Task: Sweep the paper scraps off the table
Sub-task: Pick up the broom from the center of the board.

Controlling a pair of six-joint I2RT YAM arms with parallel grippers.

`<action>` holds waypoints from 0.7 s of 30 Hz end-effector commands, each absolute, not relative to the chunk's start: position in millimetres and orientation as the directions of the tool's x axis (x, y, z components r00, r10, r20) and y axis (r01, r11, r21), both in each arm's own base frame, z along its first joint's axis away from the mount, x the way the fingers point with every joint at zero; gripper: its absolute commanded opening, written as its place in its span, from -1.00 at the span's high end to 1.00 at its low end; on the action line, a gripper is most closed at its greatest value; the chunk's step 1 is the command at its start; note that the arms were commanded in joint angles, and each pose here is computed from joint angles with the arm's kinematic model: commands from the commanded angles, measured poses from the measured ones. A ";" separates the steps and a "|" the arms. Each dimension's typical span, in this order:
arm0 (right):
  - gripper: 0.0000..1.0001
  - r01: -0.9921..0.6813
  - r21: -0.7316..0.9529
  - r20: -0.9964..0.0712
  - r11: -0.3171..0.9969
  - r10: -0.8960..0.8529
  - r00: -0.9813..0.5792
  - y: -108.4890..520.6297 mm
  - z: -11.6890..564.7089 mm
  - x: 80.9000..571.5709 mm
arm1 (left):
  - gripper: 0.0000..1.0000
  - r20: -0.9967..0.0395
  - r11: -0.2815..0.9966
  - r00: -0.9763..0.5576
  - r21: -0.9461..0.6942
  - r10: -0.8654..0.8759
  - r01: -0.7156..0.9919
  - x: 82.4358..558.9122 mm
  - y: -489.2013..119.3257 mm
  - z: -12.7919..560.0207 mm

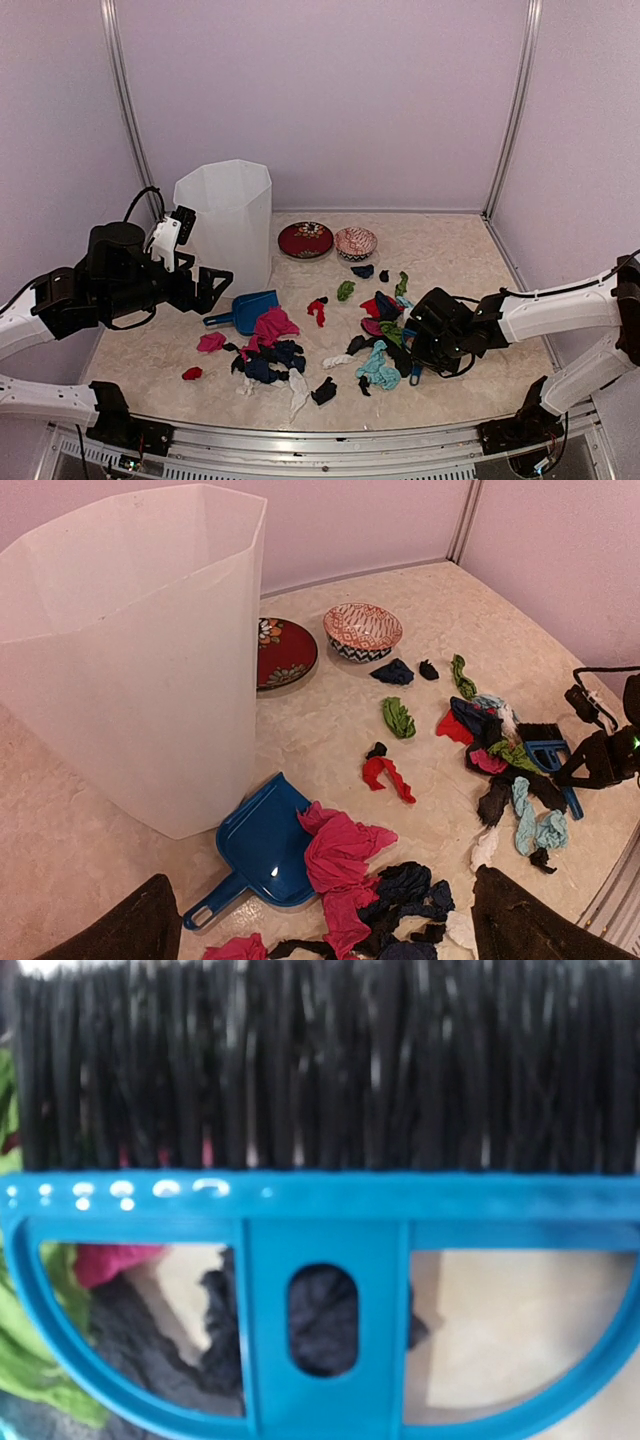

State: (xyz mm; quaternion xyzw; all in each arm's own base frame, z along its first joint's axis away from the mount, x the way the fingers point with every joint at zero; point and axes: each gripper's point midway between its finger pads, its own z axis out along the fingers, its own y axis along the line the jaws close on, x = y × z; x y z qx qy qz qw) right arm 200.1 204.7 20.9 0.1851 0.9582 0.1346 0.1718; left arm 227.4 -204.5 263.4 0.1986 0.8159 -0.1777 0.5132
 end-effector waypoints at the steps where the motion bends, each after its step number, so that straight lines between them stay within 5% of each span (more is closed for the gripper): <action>1: 0.75 0.311 0.280 -0.282 0.908 0.388 -0.878 196.9 15.3 192.6 | -0.97 -0.909 0.860 -0.394 -0.090 0.134 0.503 227.5 -204.1 262.4; 5: 1.00 0.313 0.276 -0.310 0.909 0.393 -0.866 193.3 26.9 196.5 | -0.98 -0.909 0.861 -0.394 -0.089 0.135 0.501 227.9 -203.9 262.1; 21: 1.00 0.235 0.247 -0.557 0.940 0.336 -0.759 166.7 103.4 225.0 | -0.97 -0.904 0.872 -0.403 -0.077 0.143 0.483 232.7 -202.4 257.6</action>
